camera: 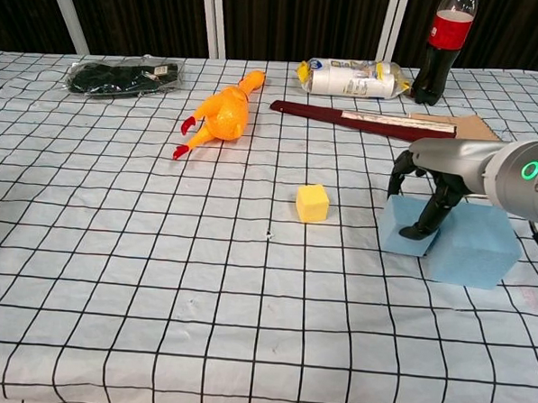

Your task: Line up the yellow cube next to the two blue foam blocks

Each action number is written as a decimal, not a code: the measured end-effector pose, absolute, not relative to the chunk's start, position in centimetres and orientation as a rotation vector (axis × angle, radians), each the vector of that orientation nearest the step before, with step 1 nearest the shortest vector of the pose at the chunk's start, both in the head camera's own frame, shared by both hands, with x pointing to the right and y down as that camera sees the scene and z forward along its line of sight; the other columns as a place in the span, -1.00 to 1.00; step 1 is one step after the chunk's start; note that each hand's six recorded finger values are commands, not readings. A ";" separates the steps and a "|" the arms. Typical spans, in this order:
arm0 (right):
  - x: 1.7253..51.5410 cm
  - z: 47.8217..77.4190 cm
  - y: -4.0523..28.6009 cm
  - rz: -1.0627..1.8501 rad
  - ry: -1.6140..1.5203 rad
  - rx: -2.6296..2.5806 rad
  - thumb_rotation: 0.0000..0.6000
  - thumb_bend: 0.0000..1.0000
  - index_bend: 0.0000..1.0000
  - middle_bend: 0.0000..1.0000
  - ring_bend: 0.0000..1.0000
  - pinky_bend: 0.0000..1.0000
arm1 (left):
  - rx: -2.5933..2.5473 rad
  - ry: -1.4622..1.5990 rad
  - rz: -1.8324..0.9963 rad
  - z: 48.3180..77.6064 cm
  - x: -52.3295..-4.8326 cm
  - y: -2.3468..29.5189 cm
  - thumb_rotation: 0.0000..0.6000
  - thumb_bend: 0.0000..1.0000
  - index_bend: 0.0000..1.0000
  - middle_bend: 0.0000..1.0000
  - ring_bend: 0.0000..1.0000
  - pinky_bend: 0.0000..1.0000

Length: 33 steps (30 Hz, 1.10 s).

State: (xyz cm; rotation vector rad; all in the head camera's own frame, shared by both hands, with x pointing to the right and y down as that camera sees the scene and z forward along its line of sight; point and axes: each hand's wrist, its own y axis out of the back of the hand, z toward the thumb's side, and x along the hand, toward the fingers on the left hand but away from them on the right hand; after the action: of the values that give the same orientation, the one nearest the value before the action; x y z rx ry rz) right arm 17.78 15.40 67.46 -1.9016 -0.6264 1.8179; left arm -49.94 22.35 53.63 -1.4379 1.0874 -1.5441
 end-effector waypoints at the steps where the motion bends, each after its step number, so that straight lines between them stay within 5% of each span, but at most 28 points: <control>1: 17.8 67.5 15.4 1.815 -0.626 -1.901 1.00 -0.31 0.16 -1.00 -0.83 -0.80 | -1.439 1.087 -1.545 53.6 -49.9 22.4 1.00 -0.93 -0.54 -0.89 -1.00 -1.00; 33: 18.0 67.8 16.8 1.806 -0.601 -1.875 1.00 -0.30 0.16 -1.00 -0.83 -0.80 | -1.434 1.086 -1.550 53.6 -50.0 22.4 1.00 -0.93 -0.54 -0.89 -1.00 -1.00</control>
State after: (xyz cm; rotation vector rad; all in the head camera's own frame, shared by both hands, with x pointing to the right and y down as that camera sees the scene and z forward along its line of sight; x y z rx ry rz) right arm 17.96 16.83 67.82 -1.8748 -0.6013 1.8060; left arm -49.99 22.36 53.64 -1.4335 1.0860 -1.5502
